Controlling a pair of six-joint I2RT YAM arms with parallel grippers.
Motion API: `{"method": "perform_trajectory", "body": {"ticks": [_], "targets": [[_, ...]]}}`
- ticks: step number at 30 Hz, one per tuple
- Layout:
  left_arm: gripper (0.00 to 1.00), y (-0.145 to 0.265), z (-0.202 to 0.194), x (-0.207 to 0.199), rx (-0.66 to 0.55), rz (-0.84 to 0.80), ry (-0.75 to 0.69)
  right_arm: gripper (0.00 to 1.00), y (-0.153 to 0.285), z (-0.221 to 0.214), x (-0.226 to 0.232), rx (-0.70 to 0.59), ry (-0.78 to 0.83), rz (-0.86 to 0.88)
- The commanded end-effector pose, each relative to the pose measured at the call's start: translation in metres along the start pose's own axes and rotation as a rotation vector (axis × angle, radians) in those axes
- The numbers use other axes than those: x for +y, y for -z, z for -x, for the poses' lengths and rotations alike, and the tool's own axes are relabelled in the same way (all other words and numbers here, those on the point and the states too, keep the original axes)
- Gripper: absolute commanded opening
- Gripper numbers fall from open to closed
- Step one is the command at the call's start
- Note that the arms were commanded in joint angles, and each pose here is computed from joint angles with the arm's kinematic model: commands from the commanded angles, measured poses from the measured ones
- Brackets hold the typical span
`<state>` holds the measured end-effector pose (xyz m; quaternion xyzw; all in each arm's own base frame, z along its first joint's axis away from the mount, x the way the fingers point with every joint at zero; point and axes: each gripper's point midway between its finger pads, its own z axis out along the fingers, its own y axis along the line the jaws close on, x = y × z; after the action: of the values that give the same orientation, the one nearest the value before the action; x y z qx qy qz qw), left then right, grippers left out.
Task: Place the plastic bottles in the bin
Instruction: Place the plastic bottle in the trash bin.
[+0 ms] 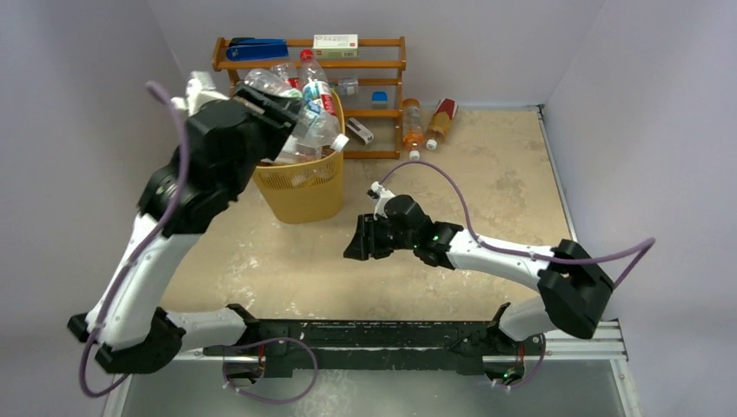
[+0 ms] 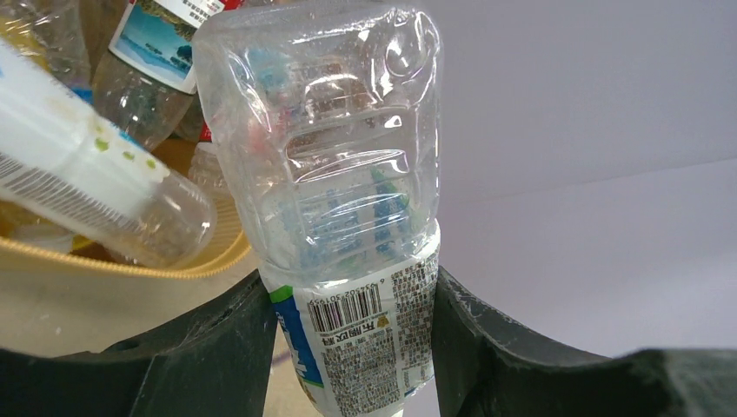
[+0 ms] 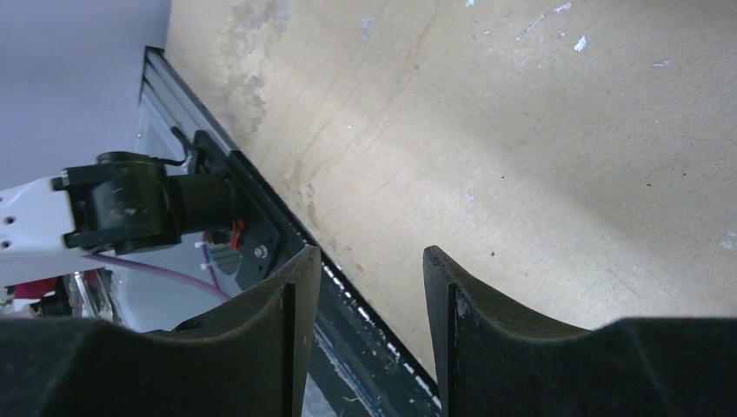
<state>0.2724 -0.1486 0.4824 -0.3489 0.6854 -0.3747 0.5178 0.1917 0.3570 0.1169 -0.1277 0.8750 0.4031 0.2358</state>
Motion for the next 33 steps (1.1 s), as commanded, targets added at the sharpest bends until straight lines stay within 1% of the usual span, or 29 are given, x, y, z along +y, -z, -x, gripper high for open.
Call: {"method": "perform_trajectory", "body": {"ticks": [1, 4, 8, 13, 15, 17, 21, 24, 29, 33], "targets": [[0.56, -0.027, 0.017, -0.030, -0.115, -0.038, -0.037, 0.50, 0.023, 0.009, 0.006, -0.058, -0.004, 0.005], [0.58, -0.055, 0.013, -0.028, -0.130, 0.005, -0.068, 0.50, 0.030, 0.008, 0.005, -0.069, -0.011, -0.003], [0.58, -0.083, 0.033, -0.012, -0.143, 0.045, -0.055, 0.50, 0.036, 0.005, 0.002, -0.080, -0.025, -0.004], [0.58, -0.120, 0.043, 0.016, -0.051, 0.045, 0.022, 0.50, 0.037, 0.001, -0.001, -0.078, -0.037, -0.007], [0.58, -0.134, 0.038, 0.029, 0.010, 0.042, 0.048, 0.50, 0.035, 0.001, 0.000, -0.077, -0.034, -0.002], [0.58, -0.144, 0.037, 0.035, 0.039, 0.037, 0.061, 0.50, 0.034, 0.000, -0.001, -0.073, -0.034, -0.004], [0.58, -0.152, 0.032, 0.047, 0.074, 0.045, 0.070, 0.50, 0.030, 0.001, -0.001, -0.071, -0.031, 0.001], [0.60, -0.154, 0.033, 0.055, 0.077, 0.059, 0.079, 0.50, 0.027, 0.001, -0.002, -0.069, -0.028, 0.000], [0.62, -0.150, 0.038, 0.063, 0.065, 0.083, 0.077, 0.50, 0.025, -0.001, -0.003, -0.066, -0.029, -0.002], [0.68, -0.141, 0.046, 0.068, 0.026, 0.106, 0.058, 0.50, 0.025, -0.004, -0.004, -0.058, -0.034, 0.000]]}}
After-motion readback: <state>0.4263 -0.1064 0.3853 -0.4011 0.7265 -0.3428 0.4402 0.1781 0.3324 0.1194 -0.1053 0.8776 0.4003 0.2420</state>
